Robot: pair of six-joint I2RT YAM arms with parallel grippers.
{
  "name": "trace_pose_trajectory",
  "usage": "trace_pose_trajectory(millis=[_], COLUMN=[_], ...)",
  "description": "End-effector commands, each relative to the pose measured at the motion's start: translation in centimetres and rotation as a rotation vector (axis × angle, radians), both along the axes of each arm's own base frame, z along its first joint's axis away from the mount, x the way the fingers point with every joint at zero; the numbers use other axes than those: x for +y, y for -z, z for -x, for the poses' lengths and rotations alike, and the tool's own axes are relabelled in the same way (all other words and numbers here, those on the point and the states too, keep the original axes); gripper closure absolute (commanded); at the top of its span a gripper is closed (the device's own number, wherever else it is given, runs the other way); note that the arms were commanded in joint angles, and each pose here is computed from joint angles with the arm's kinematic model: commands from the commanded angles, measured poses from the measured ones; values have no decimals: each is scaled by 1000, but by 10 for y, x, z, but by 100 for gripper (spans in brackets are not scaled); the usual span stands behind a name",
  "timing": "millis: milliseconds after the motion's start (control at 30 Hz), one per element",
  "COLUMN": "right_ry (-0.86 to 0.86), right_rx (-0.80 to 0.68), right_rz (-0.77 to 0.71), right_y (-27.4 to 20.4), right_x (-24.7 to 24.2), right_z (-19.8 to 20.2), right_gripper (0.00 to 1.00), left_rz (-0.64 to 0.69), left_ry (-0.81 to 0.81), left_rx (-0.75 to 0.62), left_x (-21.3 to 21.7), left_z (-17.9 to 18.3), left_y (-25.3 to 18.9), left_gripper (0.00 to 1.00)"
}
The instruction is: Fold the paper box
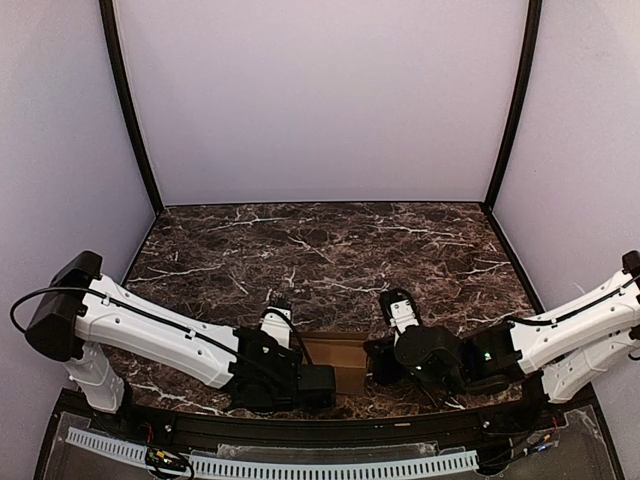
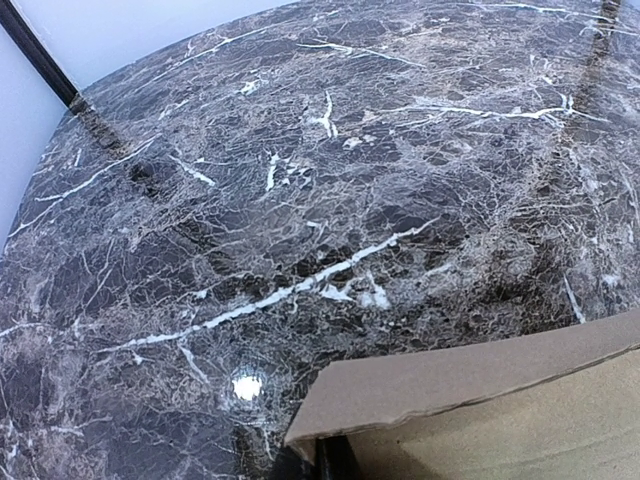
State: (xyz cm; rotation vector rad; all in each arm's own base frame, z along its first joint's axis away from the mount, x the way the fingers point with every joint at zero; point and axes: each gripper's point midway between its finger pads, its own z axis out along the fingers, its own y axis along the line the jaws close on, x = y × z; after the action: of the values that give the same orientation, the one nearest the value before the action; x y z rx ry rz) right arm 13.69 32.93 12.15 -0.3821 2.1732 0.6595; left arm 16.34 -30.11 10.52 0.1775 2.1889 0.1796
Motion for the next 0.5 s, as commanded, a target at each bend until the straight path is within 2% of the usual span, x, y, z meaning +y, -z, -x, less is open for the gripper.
trace_pose_trajectory(millis=[0, 467], right_ry=[-140, -136], right_rx=[37, -1], right_rz=[31, 208], right_y=[17, 46], right_x=[12, 8], right_z=[32, 55], right_gripper=[100, 100], left_rz=[116, 188], left_ry=[27, 26], left_rx=[131, 138], left_x=[-15, -11], left_z=[26, 36], left_y=[21, 18], left_gripper=[99, 99])
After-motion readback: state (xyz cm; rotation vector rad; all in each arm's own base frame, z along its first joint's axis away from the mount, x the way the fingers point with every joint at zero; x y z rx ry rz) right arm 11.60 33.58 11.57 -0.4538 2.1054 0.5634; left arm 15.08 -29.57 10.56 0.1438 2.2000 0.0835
